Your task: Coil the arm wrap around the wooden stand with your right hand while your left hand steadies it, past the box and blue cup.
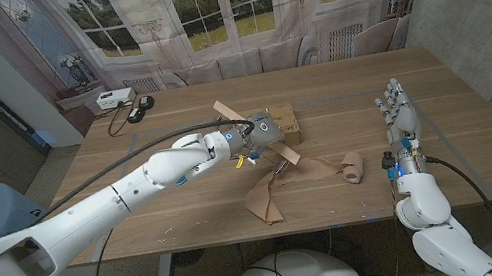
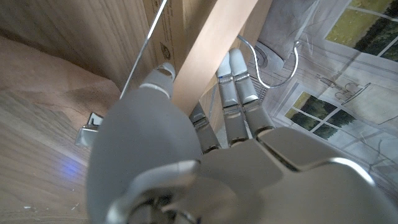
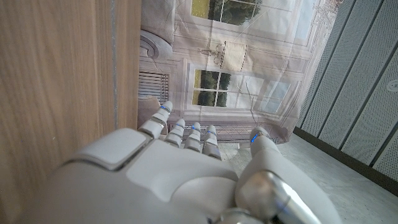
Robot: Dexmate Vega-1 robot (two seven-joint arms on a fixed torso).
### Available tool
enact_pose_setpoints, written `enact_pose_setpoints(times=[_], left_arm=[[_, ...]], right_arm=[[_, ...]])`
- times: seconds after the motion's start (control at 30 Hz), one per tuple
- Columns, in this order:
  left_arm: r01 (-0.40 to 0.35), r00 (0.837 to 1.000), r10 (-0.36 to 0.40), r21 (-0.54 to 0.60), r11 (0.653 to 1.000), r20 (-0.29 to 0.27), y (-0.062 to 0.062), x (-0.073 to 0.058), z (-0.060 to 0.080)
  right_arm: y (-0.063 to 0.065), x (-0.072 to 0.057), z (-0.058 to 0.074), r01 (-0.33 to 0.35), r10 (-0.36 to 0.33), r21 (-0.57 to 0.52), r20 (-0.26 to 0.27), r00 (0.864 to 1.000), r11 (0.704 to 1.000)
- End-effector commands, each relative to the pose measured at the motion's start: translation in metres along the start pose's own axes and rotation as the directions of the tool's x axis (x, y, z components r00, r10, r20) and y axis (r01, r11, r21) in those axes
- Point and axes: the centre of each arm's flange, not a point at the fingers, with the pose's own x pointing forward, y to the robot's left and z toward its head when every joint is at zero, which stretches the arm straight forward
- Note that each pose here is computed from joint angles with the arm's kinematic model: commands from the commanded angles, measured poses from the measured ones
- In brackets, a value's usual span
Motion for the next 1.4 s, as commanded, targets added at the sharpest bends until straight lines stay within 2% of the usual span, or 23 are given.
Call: enact_pose_setpoints(times=[0.03, 0.43, 0.57, 0.7, 0.73, 0.77, 0.93, 1.03, 1.1, 1.17, 1.27, 1.33, 1.4], left_arm=[[-0.15, 0.986, 0.151, 0.02, 0.989, -0.076, 0.02, -0.004, -0.007], [-0.273, 0.954, 0.264, -0.042, 0.961, -0.143, 0.04, -0.007, -0.017], [-0.298, 0.946, 0.287, -0.052, 0.953, -0.152, 0.043, -0.008, -0.018], [-0.343, 0.928, 0.325, -0.076, 0.936, -0.182, 0.042, -0.009, -0.021], [-0.344, 0.928, 0.326, -0.076, 0.936, -0.182, 0.042, -0.009, -0.021], [-0.372, 0.915, 0.347, -0.099, 0.923, -0.207, 0.041, -0.009, -0.023], [-0.446, 0.872, 0.396, -0.134, 0.885, -0.289, 0.039, -0.011, -0.028], [-0.505, 0.832, 0.427, -0.164, 0.847, -0.355, 0.038, -0.013, -0.033], [-0.547, 0.8, 0.439, -0.197, 0.814, -0.408, 0.037, -0.014, -0.037], [-0.566, 0.786, 0.42, -0.257, 0.783, -0.453, 0.036, -0.015, -0.042], [-0.613, 0.757, 0.407, -0.34, 0.713, -0.511, 0.032, -0.019, -0.05], [-0.67, 0.713, 0.414, -0.375, 0.641, -0.566, 0.028, -0.023, -0.055], [-0.731, 0.655, 0.408, -0.396, 0.555, -0.636, 0.023, -0.027, -0.06]], right_arm=[[-0.005, -0.004, 0.006, -0.002, 0.002, 0.0, 0.01, 1.0, 1.0], [-0.009, -0.007, 0.014, -0.011, 0.011, -0.004, 0.021, 1.0, 1.0], [-0.01, -0.008, 0.015, -0.013, 0.013, -0.004, 0.021, 1.0, 1.0], [-0.011, -0.009, 0.015, -0.013, 0.013, -0.002, 0.02, 1.0, 1.0], [-0.011, -0.009, 0.015, -0.013, 0.013, -0.001, 0.02, 1.0, 1.0], [-0.012, -0.01, 0.015, -0.012, 0.012, -0.001, 0.02, 1.0, 1.0], [-0.013, -0.012, 0.015, -0.01, 0.01, 0.001, 0.026, 1.0, 1.0], [-0.014, -0.013, 0.016, -0.01, 0.01, -0.001, 0.028, 1.0, 1.0], [-0.014, -0.014, 0.017, -0.009, 0.009, -0.001, 0.029, 1.0, 1.0], [-0.014, -0.014, 0.017, -0.011, 0.011, -0.003, 0.031, 0.999, 1.0], [-0.014, -0.015, 0.019, -0.011, 0.011, -0.007, 0.033, 0.999, 1.0], [-0.014, -0.016, 0.02, -0.008, 0.008, -0.008, 0.036, 0.999, 1.0], [-0.014, -0.017, 0.021, -0.005, 0.006, -0.011, 0.038, 0.999, 1.0]])
